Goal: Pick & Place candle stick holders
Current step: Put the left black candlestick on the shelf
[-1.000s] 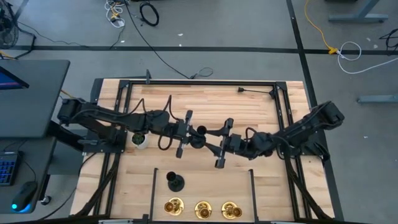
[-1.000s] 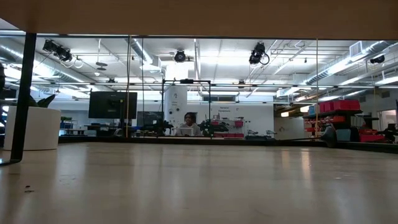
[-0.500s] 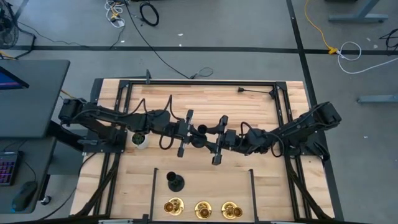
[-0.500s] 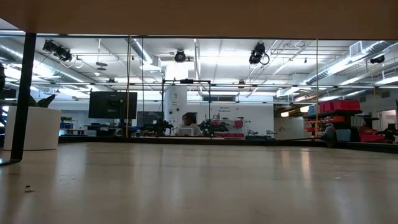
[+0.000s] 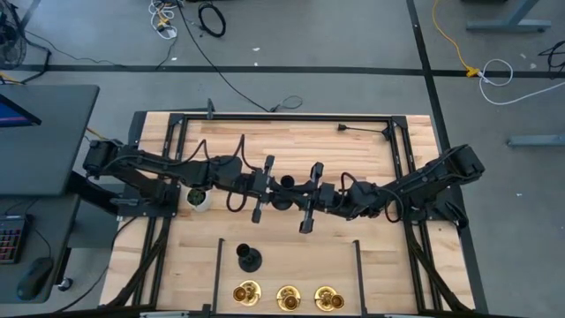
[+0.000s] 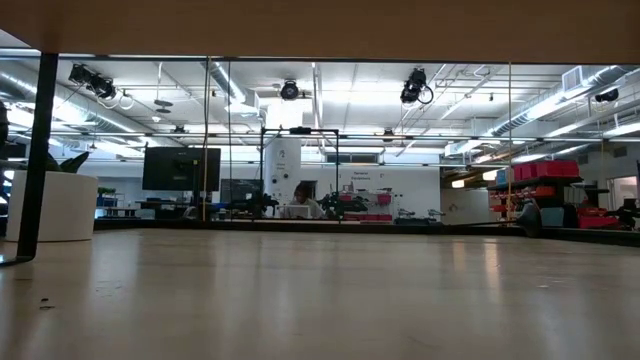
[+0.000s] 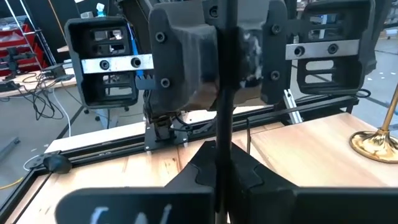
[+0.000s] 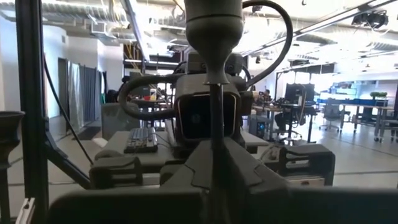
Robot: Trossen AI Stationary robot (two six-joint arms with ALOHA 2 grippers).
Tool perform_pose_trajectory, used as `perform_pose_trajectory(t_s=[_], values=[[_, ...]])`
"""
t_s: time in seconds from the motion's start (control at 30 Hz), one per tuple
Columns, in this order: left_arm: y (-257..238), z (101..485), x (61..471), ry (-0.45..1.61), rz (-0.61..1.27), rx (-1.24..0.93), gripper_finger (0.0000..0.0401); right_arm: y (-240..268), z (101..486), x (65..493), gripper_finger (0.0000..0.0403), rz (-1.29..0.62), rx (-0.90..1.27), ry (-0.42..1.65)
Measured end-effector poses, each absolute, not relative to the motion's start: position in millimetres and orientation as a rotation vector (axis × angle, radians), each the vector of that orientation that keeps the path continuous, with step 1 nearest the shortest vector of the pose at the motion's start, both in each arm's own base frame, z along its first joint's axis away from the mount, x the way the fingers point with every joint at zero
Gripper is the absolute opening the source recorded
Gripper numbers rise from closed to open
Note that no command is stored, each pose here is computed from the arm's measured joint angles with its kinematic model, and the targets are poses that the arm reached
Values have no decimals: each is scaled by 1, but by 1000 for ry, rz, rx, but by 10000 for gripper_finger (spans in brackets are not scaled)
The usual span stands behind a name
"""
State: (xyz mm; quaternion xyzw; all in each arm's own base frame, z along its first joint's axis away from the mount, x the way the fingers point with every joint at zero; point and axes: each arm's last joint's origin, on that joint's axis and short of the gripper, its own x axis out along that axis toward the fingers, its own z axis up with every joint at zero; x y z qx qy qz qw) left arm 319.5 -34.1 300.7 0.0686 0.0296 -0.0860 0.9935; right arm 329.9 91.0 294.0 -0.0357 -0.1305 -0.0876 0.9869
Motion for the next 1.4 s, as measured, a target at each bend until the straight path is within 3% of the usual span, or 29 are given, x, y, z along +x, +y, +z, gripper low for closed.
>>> perform_pose_trajectory(t_s=[0.53,0.93,1.1,1.4], values=[[-35,300,319,62,-217,176,78,90,289,331,2,-207,-73,-207],[-24,317,290,162,-153,163,181,102,287,328,1,-192,-81,-181],[-18,320,274,246,-114,121,186,115,285,324,1,-150,-71,-171],[-17,331,260,225,-106,92,170,148,284,311,1,-19,-21,-162]])
